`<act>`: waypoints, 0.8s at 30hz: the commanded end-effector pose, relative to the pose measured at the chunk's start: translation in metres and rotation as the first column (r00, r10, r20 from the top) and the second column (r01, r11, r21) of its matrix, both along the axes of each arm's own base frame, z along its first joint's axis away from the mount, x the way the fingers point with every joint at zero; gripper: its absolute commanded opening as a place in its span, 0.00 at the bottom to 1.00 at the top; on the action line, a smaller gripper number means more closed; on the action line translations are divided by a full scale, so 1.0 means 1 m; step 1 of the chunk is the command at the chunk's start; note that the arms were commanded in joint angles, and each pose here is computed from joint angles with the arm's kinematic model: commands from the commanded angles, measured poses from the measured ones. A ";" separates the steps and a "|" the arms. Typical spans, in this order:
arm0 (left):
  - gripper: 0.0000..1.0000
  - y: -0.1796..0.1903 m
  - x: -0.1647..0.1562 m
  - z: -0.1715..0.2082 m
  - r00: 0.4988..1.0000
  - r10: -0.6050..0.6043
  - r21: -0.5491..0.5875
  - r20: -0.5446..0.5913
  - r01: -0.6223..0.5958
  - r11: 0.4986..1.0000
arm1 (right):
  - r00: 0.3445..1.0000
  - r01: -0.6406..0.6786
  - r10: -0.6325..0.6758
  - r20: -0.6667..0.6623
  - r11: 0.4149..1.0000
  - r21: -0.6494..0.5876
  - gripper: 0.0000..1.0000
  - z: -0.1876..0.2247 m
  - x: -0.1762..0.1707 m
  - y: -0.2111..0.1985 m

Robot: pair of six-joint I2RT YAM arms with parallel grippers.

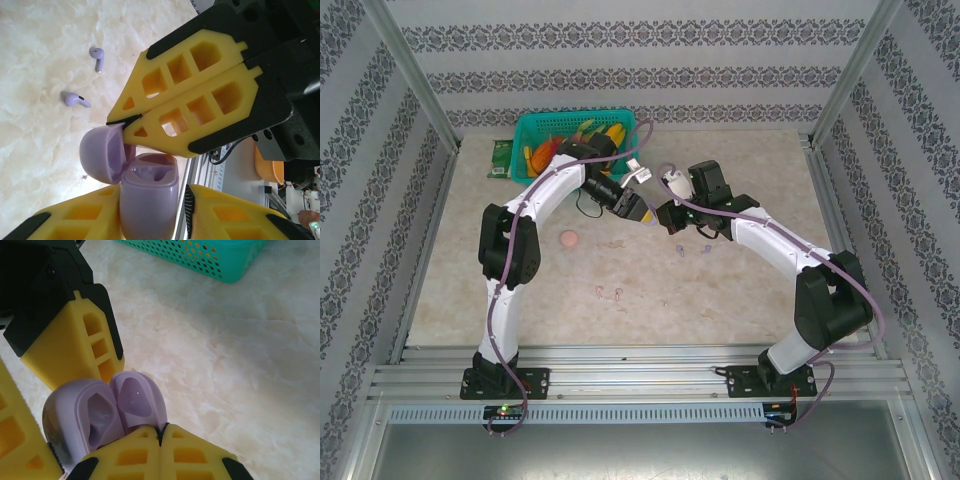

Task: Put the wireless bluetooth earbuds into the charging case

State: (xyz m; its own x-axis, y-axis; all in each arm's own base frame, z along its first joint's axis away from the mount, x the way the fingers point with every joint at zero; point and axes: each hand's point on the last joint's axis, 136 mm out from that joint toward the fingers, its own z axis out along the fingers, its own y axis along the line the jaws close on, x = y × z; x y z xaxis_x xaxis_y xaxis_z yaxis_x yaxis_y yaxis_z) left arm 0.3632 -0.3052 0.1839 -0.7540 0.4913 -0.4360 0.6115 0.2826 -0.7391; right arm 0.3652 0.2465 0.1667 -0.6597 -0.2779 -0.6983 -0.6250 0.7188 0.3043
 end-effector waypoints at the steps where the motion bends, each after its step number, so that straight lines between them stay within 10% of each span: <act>1: 0.34 -0.002 -0.002 0.003 1.000 -0.022 -0.034 -0.008 0.022 0.999 | 0.999 -0.025 0.024 0.029 0.999 0.035 0.00 0.012 0.002 0.010; 17: 0.09 -0.006 0.001 0.000 1.000 -0.013 -0.042 -0.005 0.013 0.999 | 0.999 0.000 -0.002 0.035 0.999 0.046 0.00 0.017 0.003 0.008; 24: 0.00 -0.005 0.011 -0.006 0.999 0.036 -0.029 0.032 -0.035 0.999 | 0.994 0.107 -0.108 0.002 0.989 0.104 0.46 0.037 -0.003 -0.026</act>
State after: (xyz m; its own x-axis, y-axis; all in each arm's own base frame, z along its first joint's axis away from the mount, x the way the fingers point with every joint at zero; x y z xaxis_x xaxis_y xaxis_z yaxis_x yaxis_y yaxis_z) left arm 0.3679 -0.3064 0.1754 -0.7639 0.4760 -0.4358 0.6042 0.2901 -0.7422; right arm 0.3690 0.2280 0.1732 -0.6980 -0.2039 -0.6864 -0.5554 0.7592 0.3393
